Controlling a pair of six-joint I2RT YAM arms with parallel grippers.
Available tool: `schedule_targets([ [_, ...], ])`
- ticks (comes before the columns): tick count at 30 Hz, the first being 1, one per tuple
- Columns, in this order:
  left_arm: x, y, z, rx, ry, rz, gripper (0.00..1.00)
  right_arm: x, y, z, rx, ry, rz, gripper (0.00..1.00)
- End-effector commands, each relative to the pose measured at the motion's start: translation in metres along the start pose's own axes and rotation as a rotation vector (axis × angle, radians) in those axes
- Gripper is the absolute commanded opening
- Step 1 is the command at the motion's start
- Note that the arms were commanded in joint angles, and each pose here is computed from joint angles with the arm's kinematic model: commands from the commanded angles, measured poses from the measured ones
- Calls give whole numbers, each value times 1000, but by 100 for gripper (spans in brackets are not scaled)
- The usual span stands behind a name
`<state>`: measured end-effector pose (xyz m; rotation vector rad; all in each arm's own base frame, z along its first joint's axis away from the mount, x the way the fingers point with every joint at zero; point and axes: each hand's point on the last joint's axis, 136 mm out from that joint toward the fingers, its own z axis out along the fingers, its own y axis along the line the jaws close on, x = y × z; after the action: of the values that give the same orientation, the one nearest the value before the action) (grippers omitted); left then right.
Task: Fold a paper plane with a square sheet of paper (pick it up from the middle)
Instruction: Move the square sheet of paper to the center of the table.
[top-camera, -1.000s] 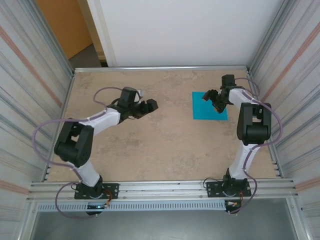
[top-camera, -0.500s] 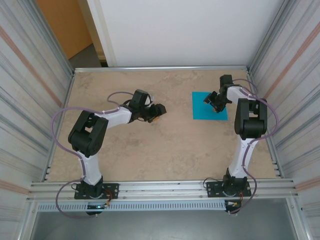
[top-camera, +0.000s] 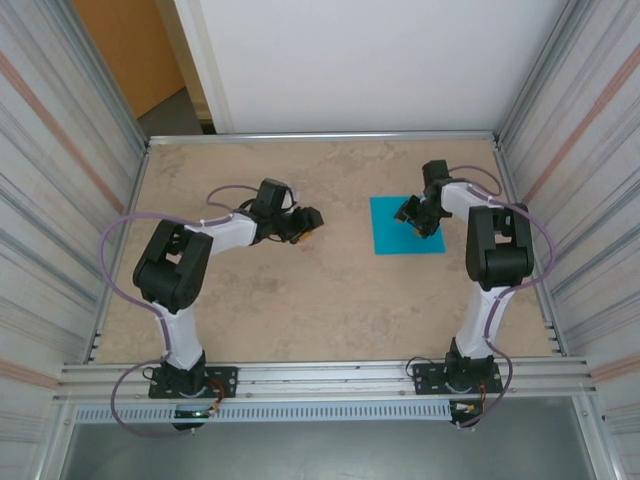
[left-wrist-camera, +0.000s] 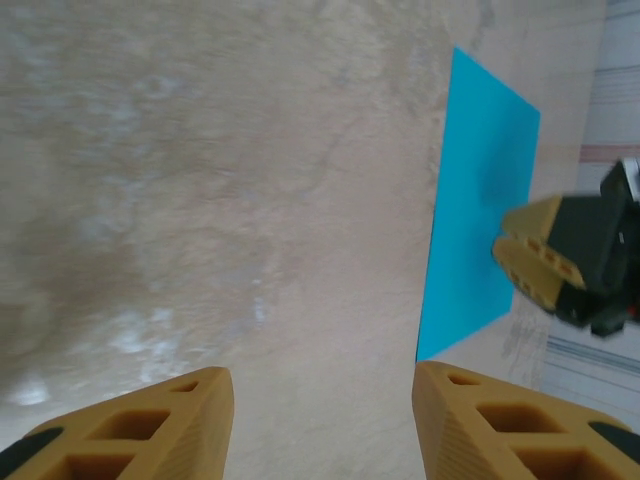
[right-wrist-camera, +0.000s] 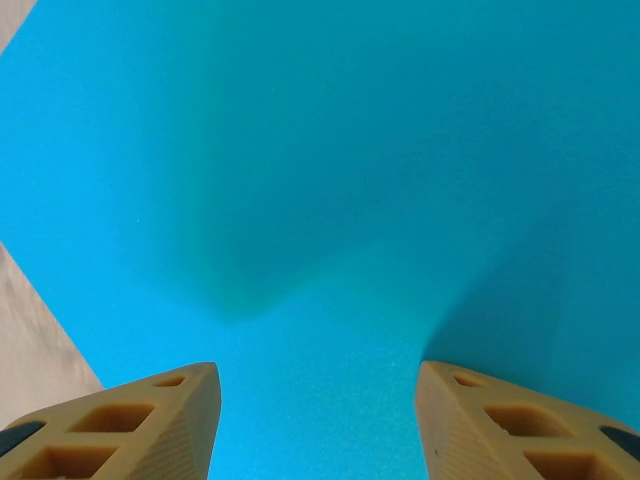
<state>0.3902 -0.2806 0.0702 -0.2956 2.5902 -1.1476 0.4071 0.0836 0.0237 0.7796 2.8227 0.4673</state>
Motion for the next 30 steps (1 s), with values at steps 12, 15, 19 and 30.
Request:
schedule_targets([
  [12,1,0,-26,37,-3,-32,44,111,73,-43,-173,36,11,55],
  [15,16,-5,-21,43,32,-33,42,90,65,-55,-158,0,-32,55],
  [19,44,-18,-6,46,101,-24,38,73,50,-45,-181,62,-44,53],
  [30,83,-33,37,24,246,0,25,68,31,-16,-130,148,-74,46],
])
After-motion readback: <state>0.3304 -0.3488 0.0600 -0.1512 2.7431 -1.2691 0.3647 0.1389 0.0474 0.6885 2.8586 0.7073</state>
